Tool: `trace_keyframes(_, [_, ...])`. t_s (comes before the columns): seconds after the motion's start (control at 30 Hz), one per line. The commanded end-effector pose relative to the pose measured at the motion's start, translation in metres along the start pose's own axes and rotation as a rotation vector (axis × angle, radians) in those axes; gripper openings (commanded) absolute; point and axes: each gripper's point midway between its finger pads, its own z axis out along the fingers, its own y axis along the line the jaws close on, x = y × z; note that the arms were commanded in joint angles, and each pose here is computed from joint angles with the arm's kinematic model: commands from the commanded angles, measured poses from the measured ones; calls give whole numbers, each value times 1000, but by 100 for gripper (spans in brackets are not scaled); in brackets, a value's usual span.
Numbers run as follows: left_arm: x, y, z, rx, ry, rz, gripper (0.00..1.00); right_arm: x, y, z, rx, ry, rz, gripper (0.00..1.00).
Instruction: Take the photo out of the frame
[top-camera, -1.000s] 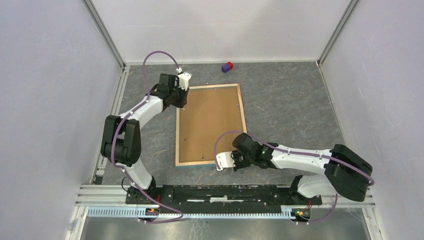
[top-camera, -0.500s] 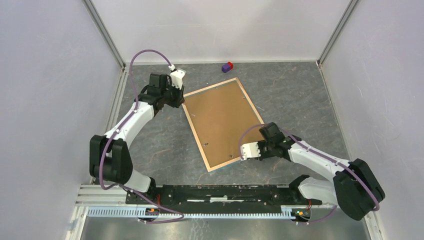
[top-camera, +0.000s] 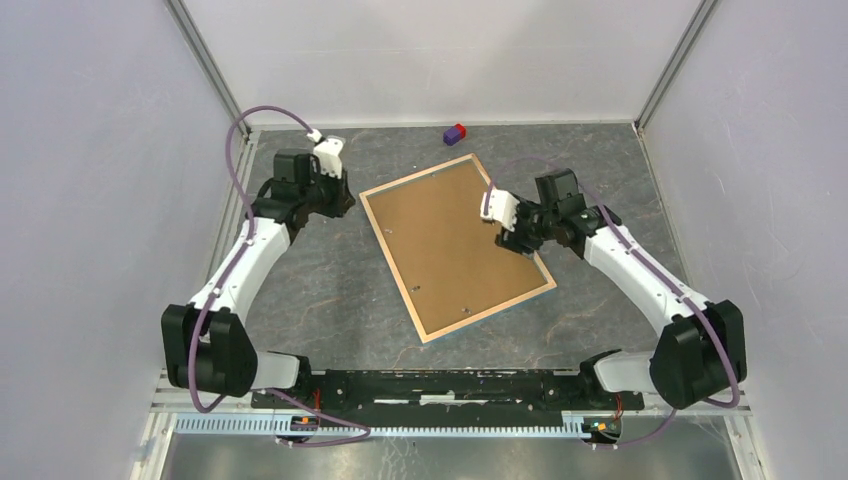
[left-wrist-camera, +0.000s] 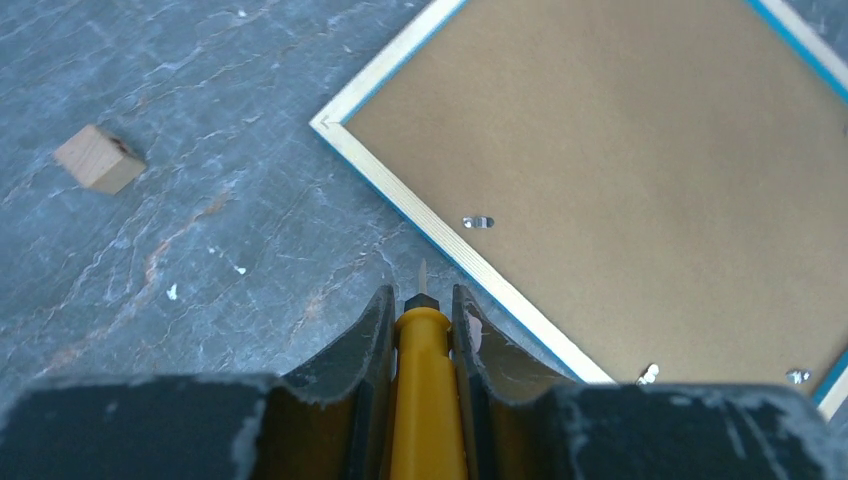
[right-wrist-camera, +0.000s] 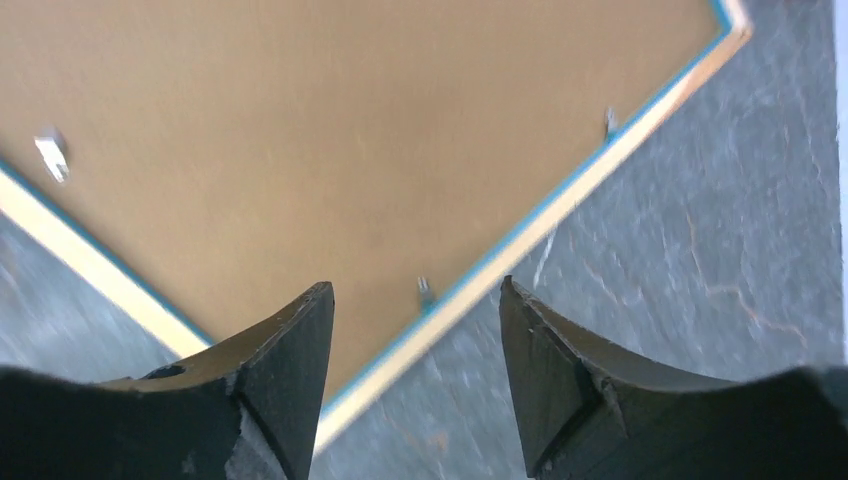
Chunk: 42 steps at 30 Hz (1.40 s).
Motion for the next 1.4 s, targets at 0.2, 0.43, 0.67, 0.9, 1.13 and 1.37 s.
trace_keyframes(0.2, [-26,30,-33,-49,-131,-215,2,-137,7,56,-24,-207,375,63])
trace_keyframes(0.43, [-27,46,-46,-76,-189,-261,2,-184,28,113,-26,-145,432,59])
trace_keyframes(0.67, [-30,51,-48,-73,-208,-291,2,-212,57,155,-60,-121,454,60])
trace_keyframes(0.9, [-28,51,-49,-68,-219,-287,2,-220,76,188,-73,-78,442,60])
trace_keyframes(1.13, [-29,53,-49,-75,-227,-289,2,-199,89,215,-28,9,443,58])
trace_keyframes(1.37, [-31,54,-51,-77,-235,-290,2,-161,121,226,-49,100,456,43])
